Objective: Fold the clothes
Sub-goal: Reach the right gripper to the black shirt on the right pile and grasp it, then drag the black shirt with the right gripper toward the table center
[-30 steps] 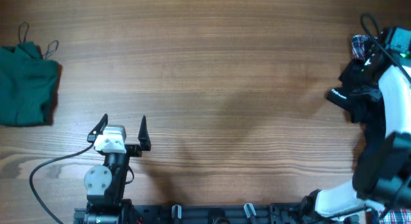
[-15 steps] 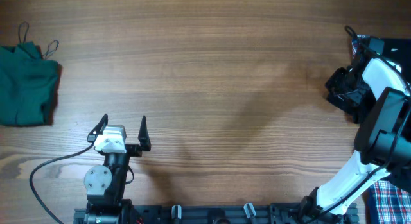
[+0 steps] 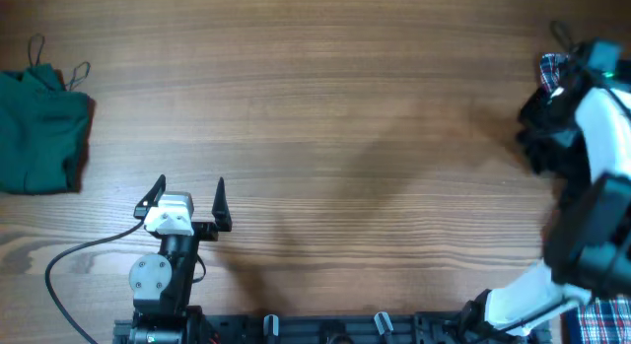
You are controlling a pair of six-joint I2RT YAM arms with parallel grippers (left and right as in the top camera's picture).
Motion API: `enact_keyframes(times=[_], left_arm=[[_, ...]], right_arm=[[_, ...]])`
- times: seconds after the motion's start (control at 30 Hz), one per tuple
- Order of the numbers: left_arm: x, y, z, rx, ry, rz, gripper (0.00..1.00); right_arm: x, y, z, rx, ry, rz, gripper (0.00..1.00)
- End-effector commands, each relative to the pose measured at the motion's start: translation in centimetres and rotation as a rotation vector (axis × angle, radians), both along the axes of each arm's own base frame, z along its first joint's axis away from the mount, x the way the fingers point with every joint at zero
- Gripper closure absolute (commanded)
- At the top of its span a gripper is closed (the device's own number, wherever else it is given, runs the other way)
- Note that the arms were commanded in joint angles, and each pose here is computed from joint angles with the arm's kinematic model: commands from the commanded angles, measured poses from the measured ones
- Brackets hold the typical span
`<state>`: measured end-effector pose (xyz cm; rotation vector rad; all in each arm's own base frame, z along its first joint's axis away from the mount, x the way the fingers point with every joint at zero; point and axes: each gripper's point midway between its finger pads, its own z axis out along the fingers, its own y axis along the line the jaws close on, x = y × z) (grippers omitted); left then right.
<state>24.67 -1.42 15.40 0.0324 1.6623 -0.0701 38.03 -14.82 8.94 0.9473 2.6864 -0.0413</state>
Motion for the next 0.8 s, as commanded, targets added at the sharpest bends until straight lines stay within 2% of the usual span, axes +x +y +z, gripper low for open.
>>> enact_keyframes(times=[0.0, 0.17, 0.23, 0.3, 0.6, 0.77], left_arm=[[0.0, -0.1, -0.2, 0.001, 0.006, -0.003, 0.0], [0.0, -0.1, -0.2, 0.001, 0.006, -0.003, 0.0], [0.0, -0.1, -0.2, 0.001, 0.006, -0.003, 0.0], [0.0, -0.1, -0.2, 0.001, 0.006, -0.003, 0.0], [0.0, -0.1, -0.3, 0.001, 0.006, -0.003, 0.0], [0.0, -0.1, -0.3, 0.001, 0.006, -0.003, 0.0]], right_arm=[[1.3, 0.1, 12.0, -0.123, -0.269, 0.092, 0.96], [-1.8, 0.9, 26.4, -0.354, -0.62, 0.148, 0.96], [-3.1, 2.8, 31.3, -0.429, -0.767, 0.264, 0.96], [-4.0, 4.9, 34.2, -0.457, -0.875, 0.381, 0.96], [-4.9, 15.1, 38.1, -0.125, -1.176, 0.839, 0.96], [-4.3, 19.0, 37.5, -0.012, -1.184, 0.943, 0.96]])
